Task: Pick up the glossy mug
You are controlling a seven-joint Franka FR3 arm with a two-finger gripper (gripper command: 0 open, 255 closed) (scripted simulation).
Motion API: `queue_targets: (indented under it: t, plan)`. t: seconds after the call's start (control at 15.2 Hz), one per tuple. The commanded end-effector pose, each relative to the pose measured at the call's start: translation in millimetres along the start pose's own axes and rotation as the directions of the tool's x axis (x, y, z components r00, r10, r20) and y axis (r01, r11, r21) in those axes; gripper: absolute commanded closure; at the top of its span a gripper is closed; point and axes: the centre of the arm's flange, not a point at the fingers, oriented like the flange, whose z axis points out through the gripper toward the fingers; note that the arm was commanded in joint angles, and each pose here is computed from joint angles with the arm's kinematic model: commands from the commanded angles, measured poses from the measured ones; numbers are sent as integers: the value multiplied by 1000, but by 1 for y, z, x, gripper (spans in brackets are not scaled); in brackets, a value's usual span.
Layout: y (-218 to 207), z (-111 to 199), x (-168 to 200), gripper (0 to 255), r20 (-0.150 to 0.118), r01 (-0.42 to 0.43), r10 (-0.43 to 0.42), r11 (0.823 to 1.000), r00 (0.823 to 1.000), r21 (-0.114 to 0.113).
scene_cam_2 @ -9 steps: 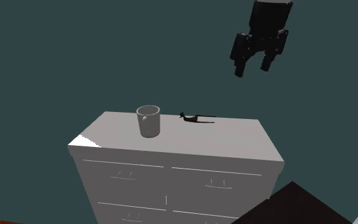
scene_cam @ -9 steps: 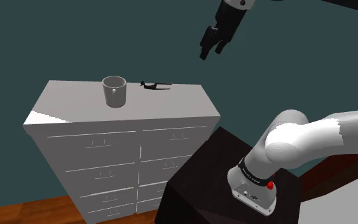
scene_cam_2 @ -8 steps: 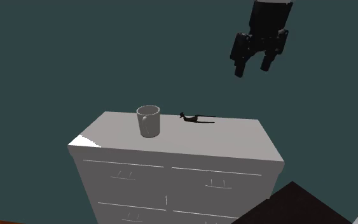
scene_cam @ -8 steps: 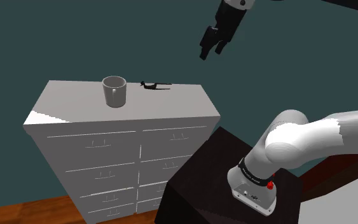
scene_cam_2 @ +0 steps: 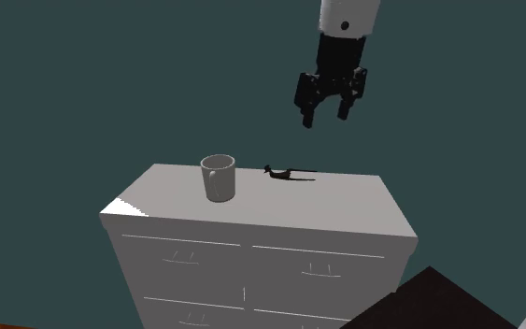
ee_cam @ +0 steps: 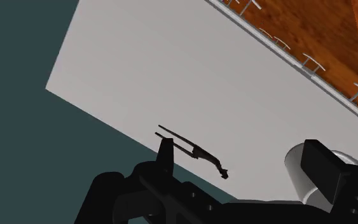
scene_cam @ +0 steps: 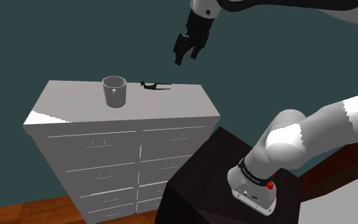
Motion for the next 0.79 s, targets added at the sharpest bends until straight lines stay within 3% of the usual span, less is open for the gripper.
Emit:
queue_targets:
  t: [0.0,0.73]
  plan:
    - [-9,15,21,0,4,14,-14,1000,1000,12]
    - [-76,95,121,0,29,90,-92,993,995,74]
